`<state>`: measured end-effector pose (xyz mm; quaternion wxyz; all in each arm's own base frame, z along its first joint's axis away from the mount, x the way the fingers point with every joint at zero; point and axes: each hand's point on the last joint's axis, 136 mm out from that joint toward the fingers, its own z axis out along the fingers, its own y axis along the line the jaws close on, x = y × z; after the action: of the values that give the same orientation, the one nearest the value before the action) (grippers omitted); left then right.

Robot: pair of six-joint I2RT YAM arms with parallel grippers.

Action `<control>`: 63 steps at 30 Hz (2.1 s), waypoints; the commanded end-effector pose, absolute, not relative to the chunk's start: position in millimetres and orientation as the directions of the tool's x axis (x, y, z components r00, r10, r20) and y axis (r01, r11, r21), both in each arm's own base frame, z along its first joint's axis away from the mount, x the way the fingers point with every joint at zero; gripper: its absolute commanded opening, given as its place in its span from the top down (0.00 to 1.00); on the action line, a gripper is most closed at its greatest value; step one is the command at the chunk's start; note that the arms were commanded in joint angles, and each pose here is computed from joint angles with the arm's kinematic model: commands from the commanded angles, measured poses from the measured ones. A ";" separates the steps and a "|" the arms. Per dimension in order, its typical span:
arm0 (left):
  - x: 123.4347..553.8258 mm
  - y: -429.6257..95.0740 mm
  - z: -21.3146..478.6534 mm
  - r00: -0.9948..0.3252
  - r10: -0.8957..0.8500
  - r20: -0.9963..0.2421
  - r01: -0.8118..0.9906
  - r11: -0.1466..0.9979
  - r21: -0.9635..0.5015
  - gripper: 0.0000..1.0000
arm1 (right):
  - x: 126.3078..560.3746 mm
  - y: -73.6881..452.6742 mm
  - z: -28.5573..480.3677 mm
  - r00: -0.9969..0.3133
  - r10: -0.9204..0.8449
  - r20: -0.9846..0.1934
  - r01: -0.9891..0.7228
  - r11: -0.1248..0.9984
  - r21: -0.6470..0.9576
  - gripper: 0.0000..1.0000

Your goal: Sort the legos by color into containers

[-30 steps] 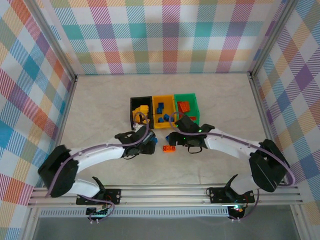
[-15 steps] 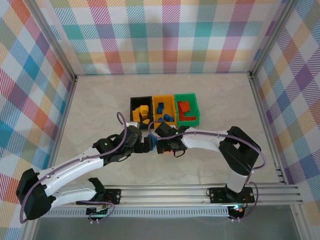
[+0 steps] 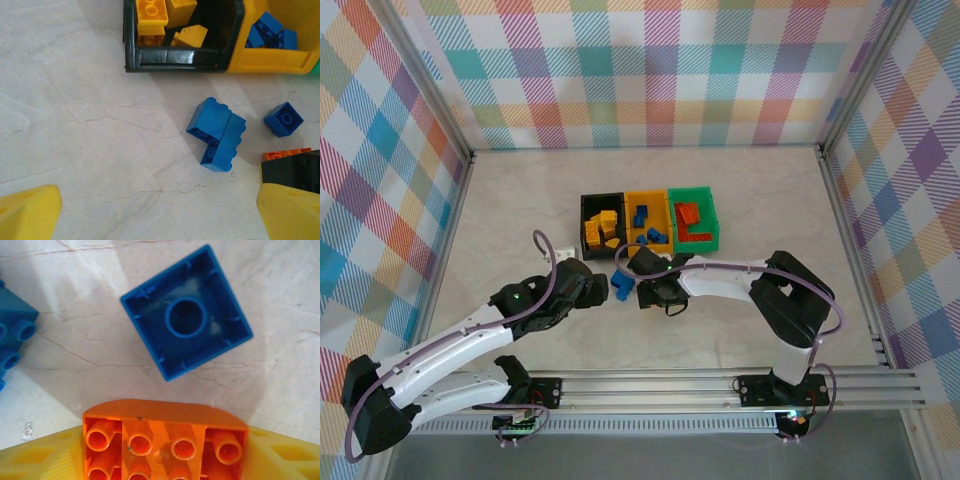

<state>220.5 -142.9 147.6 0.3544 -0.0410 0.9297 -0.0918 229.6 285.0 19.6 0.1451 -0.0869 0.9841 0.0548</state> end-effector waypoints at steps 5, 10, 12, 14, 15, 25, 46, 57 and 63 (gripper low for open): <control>216.7 -124.4 144.2 -0.729 -0.160 -0.666 -0.065 0.984 -0.166 0.00 | 225.3 276.7 49.9 -0.925 -0.109 -0.365 -0.170 0.975 0.140 0.41; 216.5 -119.7 146.7 -0.717 -0.162 -0.678 -0.072 0.985 -0.159 0.00 | 237.1 263.5 102.7 -0.874 -0.099 -0.475 -0.190 0.971 0.147 0.43; 217.2 -120.1 146.5 -0.715 -0.166 -0.680 -0.074 0.984 -0.162 0.00 | 256.6 254.5 127.1 -0.853 -0.080 -0.515 -0.181 0.972 0.150 0.43; 218.0 -121.1 144.7 -0.715 -0.164 -0.679 -0.072 0.984 -0.161 0.00 | 279.6 244.9 146.8 -0.837 -0.036 -0.546 -0.154 0.973 0.172 0.43; 217.9 -121.1 141.8 -0.718 -0.157 -0.678 -0.071 0.986 -0.154 0.00 | 291.7 240.1 156.1 -0.830 -0.005 -0.557 -0.136 0.971 0.194 0.43; 214.0 -124.3 122.5 -0.757 -0.158 -0.634 -0.082 0.986 -0.149 0.00 | 398.0 210.1 162.4 -0.813 0.241 -0.531 0.086 0.950 0.300 0.41; 211.5 -119.0 126.4 -0.738 -0.220 -0.638 -0.123 0.973 -0.193 0.00 | 359.9 249.0 152.0 -0.859 0.154 -0.489 -0.068 0.911 0.407 0.10; 207.5 -118.4 115.9 -0.760 -0.215 -0.613 -0.130 0.975 -0.181 0.00 | 300.8 282.1 62.9 -0.904 -0.147 -0.402 -0.240 0.951 0.193 0.12; 207.6 -117.9 114.0 -0.760 -0.214 -0.614 -0.131 0.975 -0.178 0.00 | 303.3 279.2 35.3 -0.918 -0.194 -0.347 -0.243 0.965 0.104 0.21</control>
<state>209.7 -123.4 122.5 0.3404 -0.0860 0.9335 -0.0730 296.5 279.4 36.8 0.1656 -0.1001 0.9764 0.0954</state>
